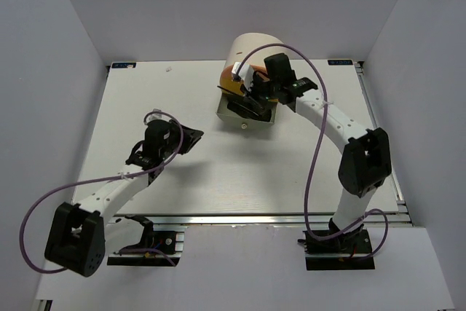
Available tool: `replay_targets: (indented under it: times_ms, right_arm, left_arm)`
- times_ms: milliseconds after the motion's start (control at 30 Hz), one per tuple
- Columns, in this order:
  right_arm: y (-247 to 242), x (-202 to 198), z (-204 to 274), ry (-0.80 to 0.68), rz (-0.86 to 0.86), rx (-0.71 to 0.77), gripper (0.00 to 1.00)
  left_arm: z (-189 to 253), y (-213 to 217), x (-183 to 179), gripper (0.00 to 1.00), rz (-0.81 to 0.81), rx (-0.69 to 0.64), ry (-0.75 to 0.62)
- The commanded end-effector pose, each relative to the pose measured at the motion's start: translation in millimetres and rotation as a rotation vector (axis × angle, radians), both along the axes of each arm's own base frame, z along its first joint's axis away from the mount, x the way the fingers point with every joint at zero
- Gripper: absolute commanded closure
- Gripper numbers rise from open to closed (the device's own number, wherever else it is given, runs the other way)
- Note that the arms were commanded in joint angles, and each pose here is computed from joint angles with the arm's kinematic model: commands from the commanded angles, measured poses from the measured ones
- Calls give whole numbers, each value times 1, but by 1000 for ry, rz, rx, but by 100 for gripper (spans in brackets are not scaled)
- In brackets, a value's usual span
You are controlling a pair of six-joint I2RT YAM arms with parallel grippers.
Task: Organize the makeup
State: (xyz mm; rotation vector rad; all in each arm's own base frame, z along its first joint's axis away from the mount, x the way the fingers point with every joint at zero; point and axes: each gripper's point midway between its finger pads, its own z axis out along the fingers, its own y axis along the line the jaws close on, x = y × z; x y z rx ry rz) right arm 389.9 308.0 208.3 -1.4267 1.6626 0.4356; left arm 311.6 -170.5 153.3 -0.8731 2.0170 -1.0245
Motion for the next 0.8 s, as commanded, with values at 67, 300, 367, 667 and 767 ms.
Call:
replay_targets:
  times_ms: [67,300,367,667,767]
  right_arm:
    - [1,29,-25,-67,61,-96,100]
    - [-1,43,-52,-48,67,-182,72]
    - [-6,41,-53,-48,50,-190,62]
    - [-6,4,10,56,83,51,85]
    - [-8,-52,3,113,325,72,100]
  left_arm:
    - [32,-43,20,71,-145,-60,-96]
    - [4,-79,31,75,-229,-69,-27]
    - [-2,-85,35,75,-237,-70,-12]
    - [-34,-104,48,88,-275,-72,54]
    - [-40,-107,51,90,-285,-68,65]
